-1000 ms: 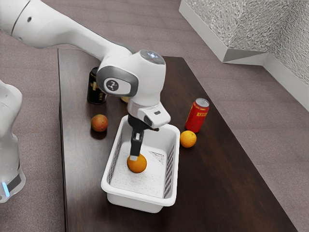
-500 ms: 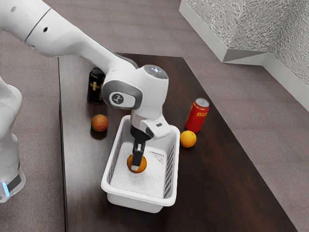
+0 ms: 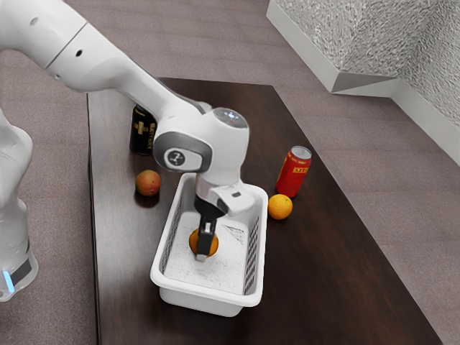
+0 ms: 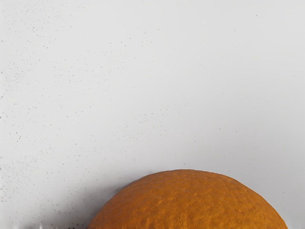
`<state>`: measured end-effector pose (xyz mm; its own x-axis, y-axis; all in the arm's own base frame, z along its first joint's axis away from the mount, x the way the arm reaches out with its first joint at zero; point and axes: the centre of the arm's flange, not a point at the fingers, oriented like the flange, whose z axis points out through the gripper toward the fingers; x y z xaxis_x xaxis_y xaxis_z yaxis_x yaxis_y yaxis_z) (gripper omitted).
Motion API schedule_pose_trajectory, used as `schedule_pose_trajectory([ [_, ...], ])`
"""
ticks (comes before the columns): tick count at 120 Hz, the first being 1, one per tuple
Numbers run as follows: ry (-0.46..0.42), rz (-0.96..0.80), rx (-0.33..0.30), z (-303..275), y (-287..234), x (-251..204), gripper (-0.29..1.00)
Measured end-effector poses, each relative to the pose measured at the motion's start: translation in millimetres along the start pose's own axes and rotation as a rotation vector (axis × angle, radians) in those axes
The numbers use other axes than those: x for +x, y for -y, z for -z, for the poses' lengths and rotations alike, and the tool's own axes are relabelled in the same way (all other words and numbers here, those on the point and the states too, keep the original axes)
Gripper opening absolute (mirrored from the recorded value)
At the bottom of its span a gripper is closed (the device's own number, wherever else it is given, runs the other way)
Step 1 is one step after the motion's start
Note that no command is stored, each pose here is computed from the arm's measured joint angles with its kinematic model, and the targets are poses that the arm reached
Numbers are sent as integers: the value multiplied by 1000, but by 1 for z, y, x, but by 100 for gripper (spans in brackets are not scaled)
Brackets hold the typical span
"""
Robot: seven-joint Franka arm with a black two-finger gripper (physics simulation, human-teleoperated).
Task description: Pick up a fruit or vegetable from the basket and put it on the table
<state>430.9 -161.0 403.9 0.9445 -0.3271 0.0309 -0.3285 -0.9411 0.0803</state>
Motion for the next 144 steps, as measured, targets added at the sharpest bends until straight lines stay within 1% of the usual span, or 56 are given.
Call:
schedule_pose_trajectory([
  [6,-4,3,-2,-1,1,0,66],
  [21,-47,17,7,9,6,3,42],
  [32,-71,39,15,15,12,5,31],
  [38,-89,43,24,21,12,7,31],
  [54,-186,-5,115,66,5,17,30],
  [66,-283,-66,166,117,-20,39,30],
  [76,-343,-115,180,152,-48,65,29],
  [87,-375,-164,168,173,-73,118,28],
  [95,-373,-197,167,176,-86,146,27],
  [105,-341,-230,169,167,-97,161,26],
  [121,-300,-303,164,157,-128,167,22],
  [130,-284,-325,167,155,-131,167,19],
  [138,-254,-341,164,143,-125,171,38],
  [144,-242,-345,165,139,-117,174,48],
])
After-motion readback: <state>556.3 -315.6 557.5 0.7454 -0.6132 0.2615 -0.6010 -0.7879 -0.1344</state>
